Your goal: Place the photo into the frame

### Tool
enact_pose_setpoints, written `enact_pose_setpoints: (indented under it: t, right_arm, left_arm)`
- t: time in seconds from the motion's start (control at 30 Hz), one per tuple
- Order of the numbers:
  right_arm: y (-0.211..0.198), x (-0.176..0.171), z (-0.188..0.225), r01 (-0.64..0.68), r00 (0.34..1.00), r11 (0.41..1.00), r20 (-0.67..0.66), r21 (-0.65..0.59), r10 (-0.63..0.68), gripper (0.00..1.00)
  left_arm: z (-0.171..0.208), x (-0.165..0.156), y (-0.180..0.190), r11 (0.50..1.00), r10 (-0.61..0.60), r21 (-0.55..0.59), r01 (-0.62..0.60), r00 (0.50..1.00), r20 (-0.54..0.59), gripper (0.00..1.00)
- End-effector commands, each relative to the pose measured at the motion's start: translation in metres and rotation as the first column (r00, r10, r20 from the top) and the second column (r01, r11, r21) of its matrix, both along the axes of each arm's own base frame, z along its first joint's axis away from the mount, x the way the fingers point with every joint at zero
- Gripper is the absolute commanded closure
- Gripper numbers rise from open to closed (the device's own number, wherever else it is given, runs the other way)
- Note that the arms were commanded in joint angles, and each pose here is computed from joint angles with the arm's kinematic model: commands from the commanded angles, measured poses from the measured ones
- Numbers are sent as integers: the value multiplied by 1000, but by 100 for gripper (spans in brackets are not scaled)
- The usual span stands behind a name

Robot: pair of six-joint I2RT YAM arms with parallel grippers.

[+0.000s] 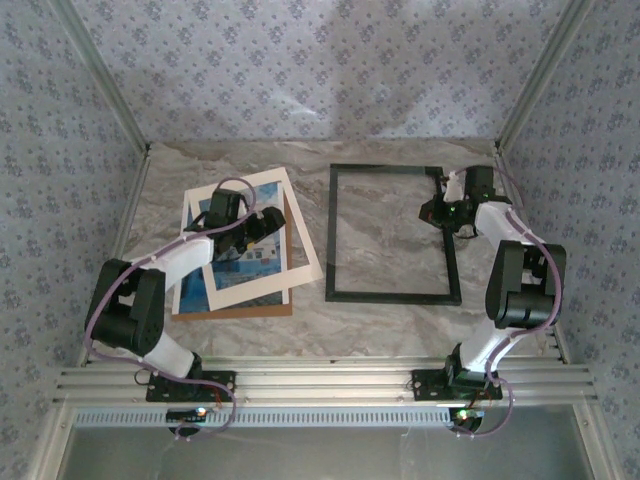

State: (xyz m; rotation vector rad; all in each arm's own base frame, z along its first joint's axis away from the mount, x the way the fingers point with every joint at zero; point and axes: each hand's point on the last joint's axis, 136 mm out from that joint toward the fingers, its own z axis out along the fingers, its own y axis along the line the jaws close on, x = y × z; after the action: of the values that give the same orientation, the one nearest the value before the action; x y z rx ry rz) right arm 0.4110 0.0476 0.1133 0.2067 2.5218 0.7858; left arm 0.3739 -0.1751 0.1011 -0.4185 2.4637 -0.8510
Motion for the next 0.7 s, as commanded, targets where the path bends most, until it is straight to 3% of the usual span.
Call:
enact_pose_setpoints:
  t: [0.0,0.67]
  right_arm:
    - [-9,3,17,8,999,1000,37,-27,-7,99]
    - [-9,11,26,-41,998,998,43,-41,43,100]
  left_arm:
    - [3,-1,-5,1000,-29,0,29,1000,0,2]
    - [1,1,-12,999,-49,-3,49,999,-11,1]
